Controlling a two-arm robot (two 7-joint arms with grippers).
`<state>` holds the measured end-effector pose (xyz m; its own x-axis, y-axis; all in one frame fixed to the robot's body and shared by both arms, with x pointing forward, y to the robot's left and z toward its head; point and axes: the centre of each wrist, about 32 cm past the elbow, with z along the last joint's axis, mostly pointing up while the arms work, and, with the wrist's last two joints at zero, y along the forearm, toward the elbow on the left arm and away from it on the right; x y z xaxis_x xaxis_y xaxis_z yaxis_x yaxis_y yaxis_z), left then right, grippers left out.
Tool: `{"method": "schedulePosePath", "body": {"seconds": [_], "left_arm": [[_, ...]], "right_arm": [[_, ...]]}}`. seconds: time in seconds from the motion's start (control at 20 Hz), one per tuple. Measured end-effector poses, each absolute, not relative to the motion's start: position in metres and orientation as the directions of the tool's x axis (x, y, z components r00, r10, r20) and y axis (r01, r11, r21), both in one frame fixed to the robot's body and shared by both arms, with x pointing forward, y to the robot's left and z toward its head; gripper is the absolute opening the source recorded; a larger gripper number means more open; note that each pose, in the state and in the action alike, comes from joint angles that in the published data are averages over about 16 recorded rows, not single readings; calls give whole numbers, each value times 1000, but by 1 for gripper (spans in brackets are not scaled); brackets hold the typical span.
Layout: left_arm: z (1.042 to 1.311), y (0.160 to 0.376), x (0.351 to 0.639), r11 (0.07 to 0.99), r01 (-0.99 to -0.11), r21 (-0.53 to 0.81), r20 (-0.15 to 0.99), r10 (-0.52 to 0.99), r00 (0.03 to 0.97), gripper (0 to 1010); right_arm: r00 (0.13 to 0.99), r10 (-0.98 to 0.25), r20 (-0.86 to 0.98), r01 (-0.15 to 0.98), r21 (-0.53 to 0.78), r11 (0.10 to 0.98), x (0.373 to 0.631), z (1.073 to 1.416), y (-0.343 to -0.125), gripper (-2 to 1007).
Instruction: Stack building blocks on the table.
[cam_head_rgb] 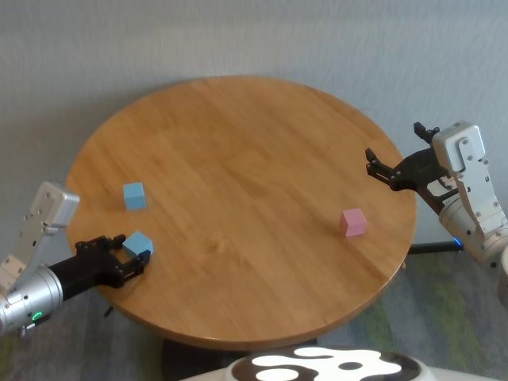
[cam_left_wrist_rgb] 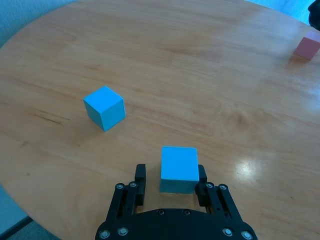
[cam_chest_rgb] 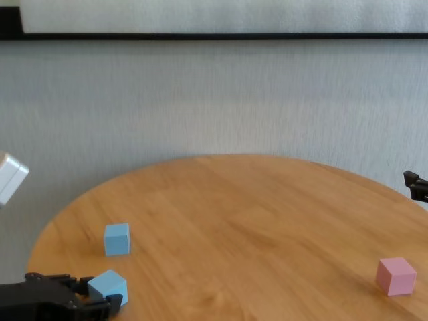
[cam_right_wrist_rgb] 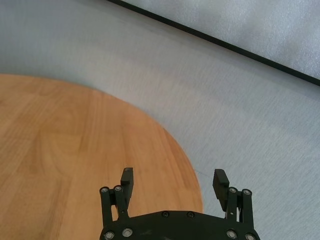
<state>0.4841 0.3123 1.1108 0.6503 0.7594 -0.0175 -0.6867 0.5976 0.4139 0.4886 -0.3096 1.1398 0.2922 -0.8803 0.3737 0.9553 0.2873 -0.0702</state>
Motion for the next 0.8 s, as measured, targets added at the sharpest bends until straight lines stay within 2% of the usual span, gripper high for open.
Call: {"method": "schedulePosePath", "body": {"seconds": [0.4, 0.8], "left_arm": [[1116, 308, 486, 625, -659, 418, -4, 727, 687, 452], [1131, 297, 499, 711, -560, 425, -6, 621, 784, 397]], "right_arm": [[292, -880, 374, 955, -70, 287, 489, 1140, -310, 1005], [292, -880, 374, 955, -70, 287, 489, 1140, -310, 1005]]}}
